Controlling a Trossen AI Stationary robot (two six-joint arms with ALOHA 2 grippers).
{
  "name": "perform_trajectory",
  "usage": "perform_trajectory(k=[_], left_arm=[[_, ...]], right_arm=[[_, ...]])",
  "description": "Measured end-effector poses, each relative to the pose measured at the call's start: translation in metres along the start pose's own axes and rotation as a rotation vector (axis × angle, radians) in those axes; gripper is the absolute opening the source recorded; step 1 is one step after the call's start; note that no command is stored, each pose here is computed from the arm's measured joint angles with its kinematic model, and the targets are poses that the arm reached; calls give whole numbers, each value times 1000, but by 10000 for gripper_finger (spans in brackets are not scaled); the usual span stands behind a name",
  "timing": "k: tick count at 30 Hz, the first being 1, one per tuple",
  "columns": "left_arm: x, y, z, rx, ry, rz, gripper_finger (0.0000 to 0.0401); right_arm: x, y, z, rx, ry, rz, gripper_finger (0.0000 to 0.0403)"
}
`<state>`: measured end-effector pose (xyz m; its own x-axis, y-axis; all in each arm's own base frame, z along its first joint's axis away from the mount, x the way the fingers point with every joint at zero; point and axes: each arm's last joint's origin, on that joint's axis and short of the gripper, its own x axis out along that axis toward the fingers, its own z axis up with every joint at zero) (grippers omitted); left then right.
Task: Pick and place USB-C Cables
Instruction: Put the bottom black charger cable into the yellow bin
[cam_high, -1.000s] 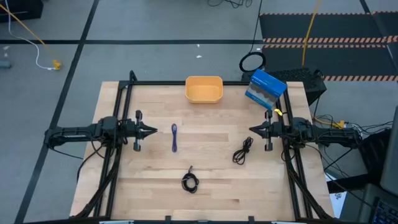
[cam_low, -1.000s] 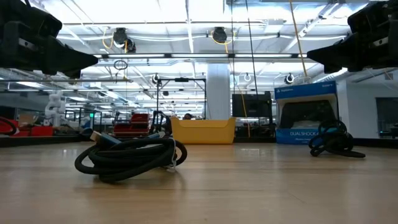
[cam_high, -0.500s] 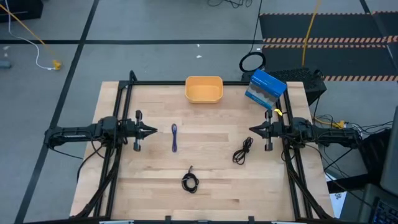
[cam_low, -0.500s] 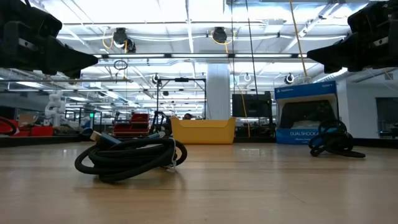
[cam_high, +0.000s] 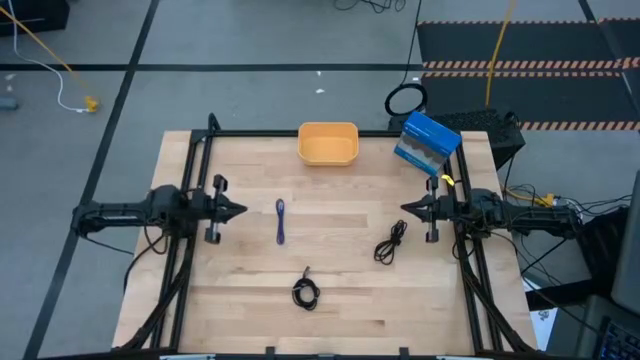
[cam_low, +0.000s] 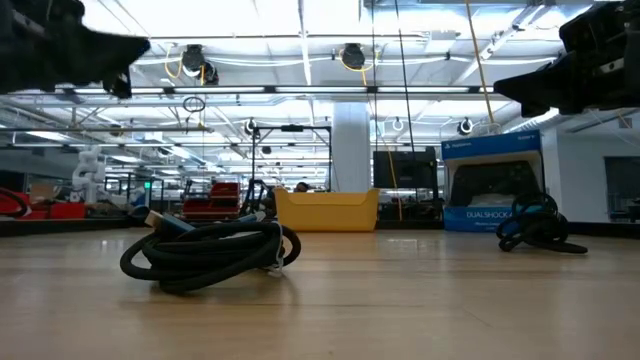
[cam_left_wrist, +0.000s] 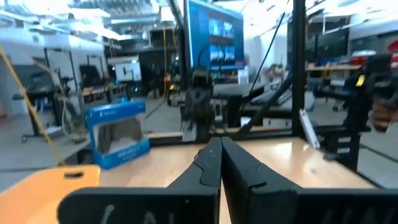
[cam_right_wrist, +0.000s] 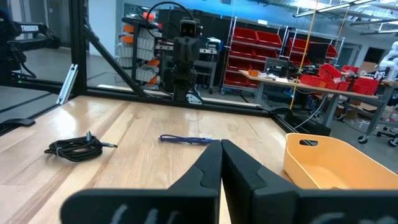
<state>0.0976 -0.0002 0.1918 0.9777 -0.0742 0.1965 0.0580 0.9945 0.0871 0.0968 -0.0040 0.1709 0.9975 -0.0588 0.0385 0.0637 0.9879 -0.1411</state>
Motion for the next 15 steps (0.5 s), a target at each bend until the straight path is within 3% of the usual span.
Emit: perform_trajectory(k=[7, 15], left_arm=[[2, 1, 51, 2, -75, -21, 2], [13, 7, 120, -41, -30, -31, 2]], right_arm=[[0, 0, 1, 0, -8, -8, 0], [0, -1, 1, 0, -7, -32, 0]])
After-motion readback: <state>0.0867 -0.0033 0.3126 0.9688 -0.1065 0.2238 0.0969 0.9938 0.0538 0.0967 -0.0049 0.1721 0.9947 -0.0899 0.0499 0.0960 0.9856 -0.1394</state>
